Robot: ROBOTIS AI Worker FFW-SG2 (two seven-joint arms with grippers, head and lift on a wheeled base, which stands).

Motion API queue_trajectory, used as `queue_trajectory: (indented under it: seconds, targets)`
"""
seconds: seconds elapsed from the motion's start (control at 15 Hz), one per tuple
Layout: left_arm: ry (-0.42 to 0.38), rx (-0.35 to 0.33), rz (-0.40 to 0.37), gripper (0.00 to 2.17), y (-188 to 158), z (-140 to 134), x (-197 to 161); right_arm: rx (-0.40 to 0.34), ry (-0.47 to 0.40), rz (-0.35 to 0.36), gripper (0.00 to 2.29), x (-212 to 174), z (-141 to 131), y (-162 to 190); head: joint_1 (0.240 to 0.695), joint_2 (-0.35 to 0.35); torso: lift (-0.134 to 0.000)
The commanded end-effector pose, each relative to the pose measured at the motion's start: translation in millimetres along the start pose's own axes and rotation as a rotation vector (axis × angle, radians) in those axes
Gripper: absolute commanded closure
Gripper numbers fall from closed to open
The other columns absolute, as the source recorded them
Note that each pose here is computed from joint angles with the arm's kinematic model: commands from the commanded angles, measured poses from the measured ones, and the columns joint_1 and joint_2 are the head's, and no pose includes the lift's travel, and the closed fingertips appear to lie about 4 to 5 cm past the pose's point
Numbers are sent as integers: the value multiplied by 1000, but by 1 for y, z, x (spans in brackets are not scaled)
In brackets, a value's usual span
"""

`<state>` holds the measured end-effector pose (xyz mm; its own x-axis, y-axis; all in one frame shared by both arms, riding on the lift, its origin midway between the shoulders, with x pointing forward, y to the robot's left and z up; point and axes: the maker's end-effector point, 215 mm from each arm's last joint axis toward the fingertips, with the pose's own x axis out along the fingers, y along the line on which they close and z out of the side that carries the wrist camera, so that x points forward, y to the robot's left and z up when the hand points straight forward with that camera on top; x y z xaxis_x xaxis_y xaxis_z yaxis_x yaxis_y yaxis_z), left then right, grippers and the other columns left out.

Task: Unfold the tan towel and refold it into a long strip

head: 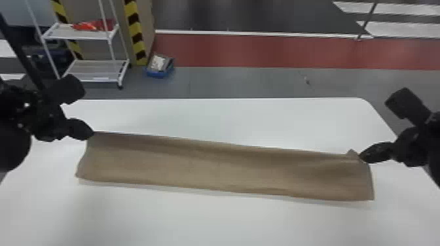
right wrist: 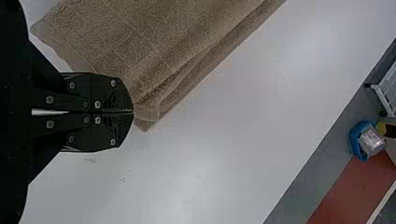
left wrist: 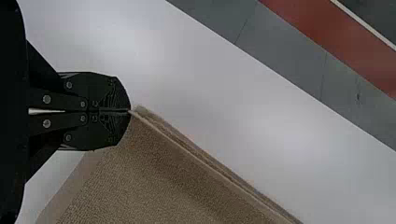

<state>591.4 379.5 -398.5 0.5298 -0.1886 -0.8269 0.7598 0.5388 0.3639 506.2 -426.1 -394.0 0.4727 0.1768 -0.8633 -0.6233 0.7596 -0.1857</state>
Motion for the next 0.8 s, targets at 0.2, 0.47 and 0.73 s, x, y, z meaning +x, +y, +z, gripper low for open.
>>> queue_trajectory:
  seconds: [0.2,0.47,0.73]
  targets:
    - [1,0,-3,1430,-1,-1,2,-20,29,7,1173,8,-1,7,695,-44,-125]
    - [1,1,-4,1430,-1,-1,2,-29,59,7,1166,15,-4,11,695,-40,-125]
    - [3,-1,-6,1430,-1,-4,1,-18,31,3,1166,9,-1,6,695,-39,-125]
